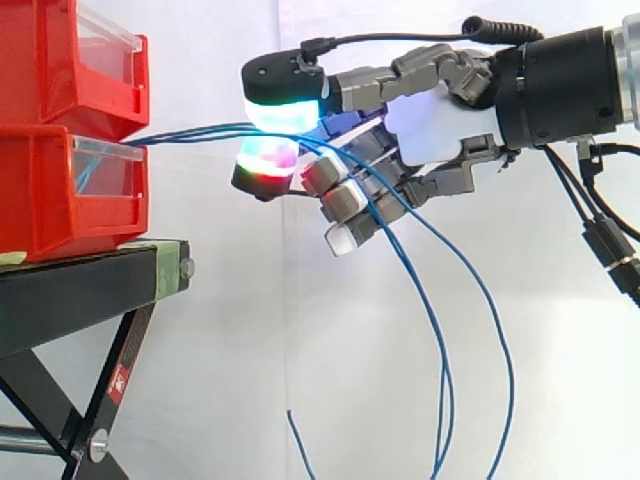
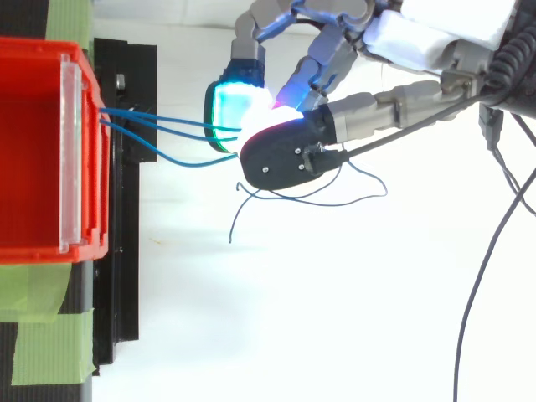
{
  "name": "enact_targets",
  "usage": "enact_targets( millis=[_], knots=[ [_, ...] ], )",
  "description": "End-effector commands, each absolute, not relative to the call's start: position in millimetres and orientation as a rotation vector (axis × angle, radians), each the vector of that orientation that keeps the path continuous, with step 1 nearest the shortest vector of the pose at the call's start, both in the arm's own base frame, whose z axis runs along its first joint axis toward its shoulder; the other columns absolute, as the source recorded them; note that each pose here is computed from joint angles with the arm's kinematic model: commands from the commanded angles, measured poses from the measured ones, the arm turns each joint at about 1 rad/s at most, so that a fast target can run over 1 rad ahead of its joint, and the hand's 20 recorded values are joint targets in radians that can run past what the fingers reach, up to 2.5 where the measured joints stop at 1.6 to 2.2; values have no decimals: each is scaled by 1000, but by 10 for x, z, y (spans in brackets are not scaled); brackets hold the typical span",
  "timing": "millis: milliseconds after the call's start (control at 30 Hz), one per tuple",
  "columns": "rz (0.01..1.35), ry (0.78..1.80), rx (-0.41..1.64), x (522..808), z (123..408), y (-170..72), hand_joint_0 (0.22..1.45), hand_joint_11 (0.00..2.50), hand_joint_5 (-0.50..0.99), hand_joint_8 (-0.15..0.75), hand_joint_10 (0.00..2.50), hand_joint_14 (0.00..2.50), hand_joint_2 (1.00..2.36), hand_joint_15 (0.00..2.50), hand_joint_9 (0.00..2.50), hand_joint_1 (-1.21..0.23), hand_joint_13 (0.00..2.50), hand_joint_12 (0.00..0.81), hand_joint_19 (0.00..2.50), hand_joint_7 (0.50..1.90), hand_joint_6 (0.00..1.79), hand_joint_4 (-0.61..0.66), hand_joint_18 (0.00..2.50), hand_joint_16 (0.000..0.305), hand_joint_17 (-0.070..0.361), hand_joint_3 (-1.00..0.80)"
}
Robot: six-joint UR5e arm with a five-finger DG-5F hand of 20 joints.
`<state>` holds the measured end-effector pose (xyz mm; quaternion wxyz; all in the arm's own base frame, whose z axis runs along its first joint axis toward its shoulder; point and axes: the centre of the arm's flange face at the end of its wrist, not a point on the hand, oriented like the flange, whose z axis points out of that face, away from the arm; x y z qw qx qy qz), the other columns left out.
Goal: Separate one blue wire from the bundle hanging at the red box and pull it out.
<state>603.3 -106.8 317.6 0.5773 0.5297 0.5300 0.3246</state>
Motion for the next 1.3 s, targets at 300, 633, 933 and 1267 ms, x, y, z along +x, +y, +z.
enact_targets(
  millis=[300, 633, 933, 1267],
  knots=[
    [760, 1239, 1240, 6038, 3177, -1067, 590, 1343, -200, 400, 12, 22, 1017, 1131, 1205, -656, 1215, 488, 697, 1014, 932, 215, 904, 65, 146, -104],
    [759, 1241, 1240, 6034, 3170, -1067, 581, 1339, -181, 438, 10, 20, 1006, 1135, 1282, -566, 1261, 533, 666, 1030, 925, 214, 969, 73, 165, -108],
    [759, 1241, 1240, 6034, 3170, -1067, 554, 1312, -185, 444, 11, 20, 1008, 1123, 1255, -622, 1254, 539, 669, 1031, 910, 237, 956, 74, 167, -149],
    [762, 1240, 1239, 6032, 3179, -1066, 528, 1322, -203, 427, 13, 20, 1009, 1133, 1185, -697, 1219, 530, 677, 1014, 917, 247, 928, 75, 168, -210]
  ],
)
